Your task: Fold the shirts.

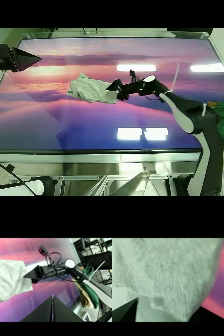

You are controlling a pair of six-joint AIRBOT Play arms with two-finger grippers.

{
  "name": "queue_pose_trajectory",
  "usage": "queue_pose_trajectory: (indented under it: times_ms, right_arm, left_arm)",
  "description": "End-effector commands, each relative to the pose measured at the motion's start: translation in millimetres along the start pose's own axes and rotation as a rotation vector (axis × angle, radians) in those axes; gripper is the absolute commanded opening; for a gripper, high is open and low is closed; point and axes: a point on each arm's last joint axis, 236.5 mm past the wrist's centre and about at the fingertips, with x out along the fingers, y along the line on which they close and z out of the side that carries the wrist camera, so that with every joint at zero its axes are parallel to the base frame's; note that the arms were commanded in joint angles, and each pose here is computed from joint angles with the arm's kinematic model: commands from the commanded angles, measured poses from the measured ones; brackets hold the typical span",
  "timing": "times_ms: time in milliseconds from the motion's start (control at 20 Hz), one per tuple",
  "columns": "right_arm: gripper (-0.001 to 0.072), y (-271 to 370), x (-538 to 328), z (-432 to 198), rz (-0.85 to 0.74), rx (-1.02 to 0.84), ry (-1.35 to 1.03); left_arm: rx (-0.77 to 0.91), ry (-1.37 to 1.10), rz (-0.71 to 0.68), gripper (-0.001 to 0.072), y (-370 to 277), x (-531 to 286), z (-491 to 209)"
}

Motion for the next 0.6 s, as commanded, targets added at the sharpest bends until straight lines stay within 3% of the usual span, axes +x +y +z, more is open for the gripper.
queue_pose_trajectory:
  times_ms: [0, 50, 200, 350, 450, 550]
  right_arm:
    - [0.0259, 57, 24, 9, 0.225, 0.008, -0.102]
    - [0.0011, 81, 19, 15, 0.302, -0.014, -0.127]
    - [0.0011, 136, -12, 26, 0.379, -0.133, -0.147]
    - [0.0011, 219, -107, 51, 0.433, -0.326, -0.282]
    - [0.0012, 255, -196, 76, 0.354, -0.467, -0.455]
    - [0.0011, 254, -302, 99, 0.138, -0.507, -0.652]
  left_arm:
    - [0.007, 0.001, -0.001, 0.0014, 0, 0, 0]
    - [0.007, 0.001, -0.001, 0.0014, 0, 0, 0]
    - [0.006, 0.013, -0.007, 0.0014, -2, 0, -3]
    - [0.006, 0.031, -0.018, 0.0014, -4, 0, -7]
    - [0.006, 0.037, -0.022, 0.0014, -5, 0, -9]
    - [0.006, 0.036, -0.022, 0.0014, -5, 0, -9]
